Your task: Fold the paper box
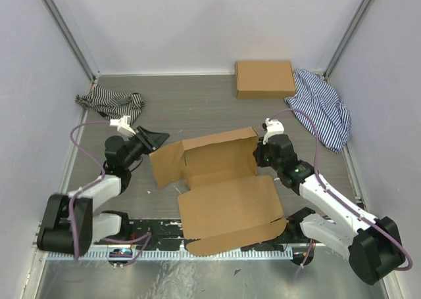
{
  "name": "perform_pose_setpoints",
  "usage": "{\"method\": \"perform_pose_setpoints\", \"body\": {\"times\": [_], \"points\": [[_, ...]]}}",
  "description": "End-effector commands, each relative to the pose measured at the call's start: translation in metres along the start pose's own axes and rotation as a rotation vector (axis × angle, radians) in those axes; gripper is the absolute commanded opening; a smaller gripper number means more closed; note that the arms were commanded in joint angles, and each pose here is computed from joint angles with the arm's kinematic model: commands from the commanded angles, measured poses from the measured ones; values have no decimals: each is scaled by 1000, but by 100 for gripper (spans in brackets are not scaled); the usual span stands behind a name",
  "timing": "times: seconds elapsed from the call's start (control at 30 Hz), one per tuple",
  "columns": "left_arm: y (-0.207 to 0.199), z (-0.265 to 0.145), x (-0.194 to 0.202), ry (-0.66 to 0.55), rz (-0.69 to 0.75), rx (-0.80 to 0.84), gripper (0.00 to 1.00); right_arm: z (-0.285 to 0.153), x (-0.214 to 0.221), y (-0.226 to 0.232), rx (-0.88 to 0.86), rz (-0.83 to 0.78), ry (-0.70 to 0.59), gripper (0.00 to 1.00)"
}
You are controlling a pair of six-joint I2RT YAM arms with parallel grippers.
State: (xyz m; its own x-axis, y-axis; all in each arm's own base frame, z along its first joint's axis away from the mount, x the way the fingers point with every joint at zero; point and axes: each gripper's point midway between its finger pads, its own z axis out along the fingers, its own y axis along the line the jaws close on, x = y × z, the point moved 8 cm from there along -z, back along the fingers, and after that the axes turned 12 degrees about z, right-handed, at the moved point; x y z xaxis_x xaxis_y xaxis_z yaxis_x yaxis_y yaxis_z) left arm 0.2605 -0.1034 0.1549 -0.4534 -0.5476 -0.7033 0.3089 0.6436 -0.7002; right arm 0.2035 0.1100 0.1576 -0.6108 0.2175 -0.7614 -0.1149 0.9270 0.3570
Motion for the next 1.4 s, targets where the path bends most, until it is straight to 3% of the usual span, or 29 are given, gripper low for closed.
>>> {"method": "perform_pose_setpoints", "body": {"times": [0.0, 0.17, 0.43, 0.6, 0.77, 0.93, 1.07, 1.17, 1.27, 1.37], "points": [[-26, -22, 12, 86, 160, 38, 44, 3, -19, 10, 7, 48, -51, 1], [-33, -53, 28, 134, 270, -73, 48, 8, -20, 8, 45, 79, -60, 1], [-18, -73, 62, 186, 213, -93, 48, 10, -16, 10, 19, 99, -55, 1], [-15, -76, 60, 120, 195, -131, 49, 7, -16, 7, 27, 81, -64, 1], [-18, -73, 55, 24, 88, -113, 47, 3, -15, 8, 3, 72, -73, 1], [-35, -64, 43, 18, 35, -49, 47, 3, -12, 9, -22, 72, -61, 1], [-38, -60, 42, 28, 20, -33, 53, 5, -10, 9, -21, 86, -51, 1], [-32, -60, 45, 26, 17, -62, 66, 6, -9, 9, -22, 97, -51, 1], [-23, -61, 48, -7, 16, -106, 80, 5, -8, 8, -22, 101, -55, 1], [-18, -62, 46, -84, -16, -124, 85, 3, -8, 8, -25, 103, -56, 1]]}}
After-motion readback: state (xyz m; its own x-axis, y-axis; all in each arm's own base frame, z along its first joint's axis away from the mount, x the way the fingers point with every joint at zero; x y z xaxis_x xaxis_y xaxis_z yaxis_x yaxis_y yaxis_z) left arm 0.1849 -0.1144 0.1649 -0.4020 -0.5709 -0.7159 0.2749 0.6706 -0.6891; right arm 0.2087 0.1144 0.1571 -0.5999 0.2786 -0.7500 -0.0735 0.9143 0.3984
